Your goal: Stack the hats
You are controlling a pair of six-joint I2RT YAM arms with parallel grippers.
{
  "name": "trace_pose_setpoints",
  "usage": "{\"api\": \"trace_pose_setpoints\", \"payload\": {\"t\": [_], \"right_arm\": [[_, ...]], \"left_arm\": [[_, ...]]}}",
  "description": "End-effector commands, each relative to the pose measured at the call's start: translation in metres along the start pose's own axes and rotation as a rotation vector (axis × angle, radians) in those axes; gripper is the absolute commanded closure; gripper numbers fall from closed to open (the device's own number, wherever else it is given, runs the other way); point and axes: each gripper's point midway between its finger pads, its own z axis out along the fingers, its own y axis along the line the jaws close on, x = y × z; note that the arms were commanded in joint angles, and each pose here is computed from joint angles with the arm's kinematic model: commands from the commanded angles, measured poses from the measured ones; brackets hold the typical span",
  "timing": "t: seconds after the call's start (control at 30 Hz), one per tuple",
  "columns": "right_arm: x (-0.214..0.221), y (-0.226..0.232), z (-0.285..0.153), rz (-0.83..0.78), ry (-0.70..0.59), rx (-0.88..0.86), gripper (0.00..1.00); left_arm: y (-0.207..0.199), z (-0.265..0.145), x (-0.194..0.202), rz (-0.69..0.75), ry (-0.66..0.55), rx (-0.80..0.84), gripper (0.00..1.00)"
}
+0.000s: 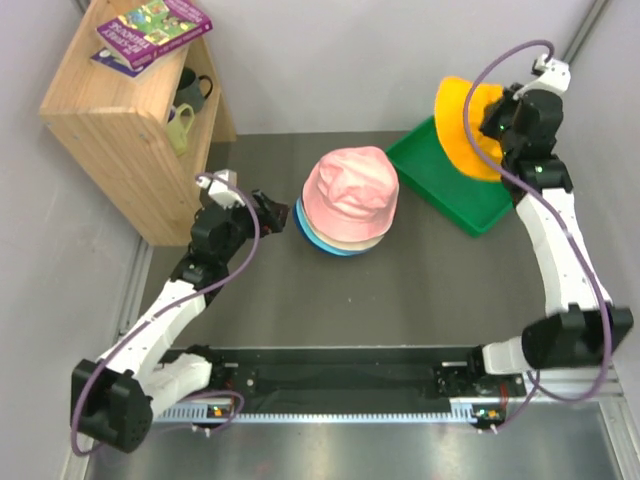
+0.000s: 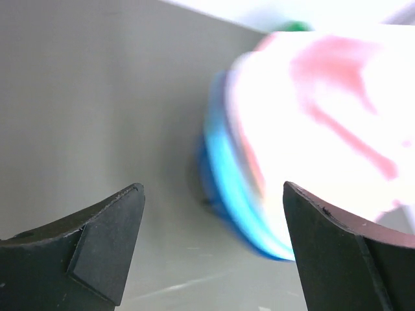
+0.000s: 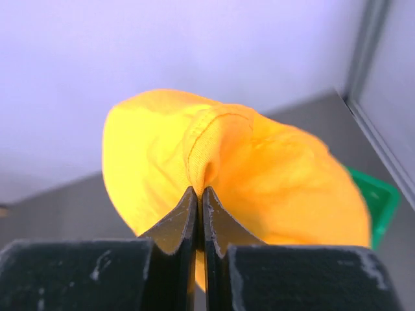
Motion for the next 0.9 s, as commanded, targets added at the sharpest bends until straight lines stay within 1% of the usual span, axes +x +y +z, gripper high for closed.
{"api": "trace_pose_setpoints", "payload": {"t": [0.0, 0.03, 0.07, 0.1, 0.13, 0.17, 0.23, 0.27, 0.33, 0.5, 0.6, 0.63, 0.7, 0.8, 0.87], "right_arm": [[-0.017, 0.069, -0.063, 0.053, -0.105, -0.187, 1.0], [-0.03, 0.075, -0.081, 0.067, -0.151, -0.199, 1.0], [-0.029, 0.094, -0.096, 0.075, -0.154, -0.248, 1.0], [-0.036, 0.099, -0.111, 0.086, -0.178, -0.266, 1.0], [-0.039, 0.107, -0.12, 0.093, -0.188, -0.293, 1.0], [-0.037, 0.122, -0.132, 0.1, -0.182, -0.334, 1.0], [-0.039, 0.129, -0.148, 0.108, -0.19, -0.36, 1.0], [-0.035, 0.14, -0.157, 0.106, -0.181, -0.395, 1.0], [-0.028, 0.148, -0.167, 0.11, -0.166, -0.427, 1.0], [-0.002, 0.174, -0.187, 0.118, -0.111, -0.513, 1.0], [0.004, 0.185, -0.194, 0.127, -0.1, -0.54, 1.0], [0.005, 0.188, -0.196, 0.127, -0.099, -0.548, 1.0], [0.008, 0.195, -0.2, 0.125, -0.093, -0.557, 1.0], [0.012, 0.202, -0.202, 0.114, -0.082, -0.566, 1.0], [0.013, 0.204, -0.205, 0.111, -0.08, -0.575, 1.0]], "left_arm": [[-0.086, -0.01, -0.031, -0.037, -0.059, 0.215, 0.09], [-0.108, -0.011, -0.024, -0.037, -0.036, 0.27, 0.09], [-0.119, -0.012, -0.023, -0.036, -0.031, 0.298, 0.09], [-0.137, -0.015, -0.033, -0.034, -0.047, 0.351, 0.09], [-0.152, -0.015, -0.026, -0.027, -0.025, 0.394, 0.09], [-0.162, -0.015, -0.027, -0.024, -0.02, 0.429, 0.09], [-0.184, -0.018, -0.031, -0.036, -0.015, 0.513, 0.09], [-0.192, -0.019, -0.035, -0.038, -0.021, 0.544, 0.09], [-0.209, -0.024, -0.041, -0.046, -0.037, 0.616, 0.09], [-0.233, -0.025, -0.046, -0.042, -0.048, 0.697, 0.09], [-0.245, -0.02, -0.04, -0.035, -0.028, 0.727, 0.09], [-0.249, -0.015, -0.031, -0.037, -0.003, 0.735, 0.09], [-0.259, -0.016, -0.028, -0.037, 0.006, 0.767, 0.12], [-0.264, -0.01, -0.023, -0.045, 0.004, 0.768, 0.14], [-0.266, -0.009, -0.02, -0.046, 0.003, 0.763, 0.19]]}}
